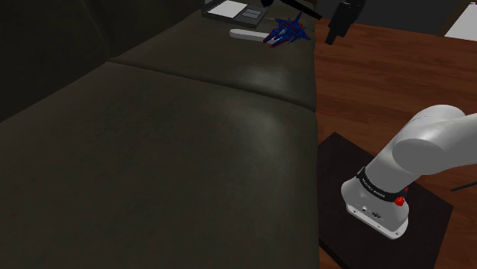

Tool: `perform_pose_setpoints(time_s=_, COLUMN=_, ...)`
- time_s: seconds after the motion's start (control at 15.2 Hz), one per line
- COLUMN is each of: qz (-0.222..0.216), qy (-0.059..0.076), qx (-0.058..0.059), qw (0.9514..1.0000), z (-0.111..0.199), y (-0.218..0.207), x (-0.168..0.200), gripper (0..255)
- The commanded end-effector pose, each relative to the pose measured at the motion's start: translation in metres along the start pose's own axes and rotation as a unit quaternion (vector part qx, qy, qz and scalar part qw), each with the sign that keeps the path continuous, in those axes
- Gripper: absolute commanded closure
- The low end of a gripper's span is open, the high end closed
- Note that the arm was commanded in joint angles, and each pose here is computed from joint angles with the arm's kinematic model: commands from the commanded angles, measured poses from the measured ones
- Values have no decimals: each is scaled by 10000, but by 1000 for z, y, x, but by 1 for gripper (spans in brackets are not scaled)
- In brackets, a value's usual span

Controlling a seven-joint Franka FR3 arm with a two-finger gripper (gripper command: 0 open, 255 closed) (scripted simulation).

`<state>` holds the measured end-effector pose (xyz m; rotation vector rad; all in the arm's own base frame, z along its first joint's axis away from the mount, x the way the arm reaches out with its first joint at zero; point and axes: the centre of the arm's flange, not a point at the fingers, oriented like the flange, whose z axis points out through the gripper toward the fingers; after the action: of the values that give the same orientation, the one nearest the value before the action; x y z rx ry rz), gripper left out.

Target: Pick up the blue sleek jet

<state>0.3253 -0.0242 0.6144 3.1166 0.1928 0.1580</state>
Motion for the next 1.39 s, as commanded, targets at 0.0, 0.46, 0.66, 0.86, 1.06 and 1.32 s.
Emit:
perform_pose_setpoints(time_s=0.0, qz=0, qy=0, qx=0, qw=10000, z=0, y=0, x=0, gripper=0)
perform_pose_setpoints(time_s=0.46, qz=128, qy=-128, qx=-217, qw=9996, z=2, y=24, x=91, gripper=0)
perform_pose_setpoints(time_s=0.66, qz=183, qy=-183, qx=-310, qw=9992, z=3, y=35, x=130, gripper=0)
perform_pose_setpoints(time_s=0.86, qz=237, qy=-237, qx=-403, qw=9986, z=5, y=47, x=169, gripper=0)
perform_pose_setpoints(time_s=1.06, qz=292, qy=-292, qx=-496, qw=9979, z=7, y=59, x=207, gripper=0)
perform_pose_setpoints(time_s=1.32, qz=365, qy=-365, qx=-620, qw=9967, z=9, y=75, x=258, gripper=0)
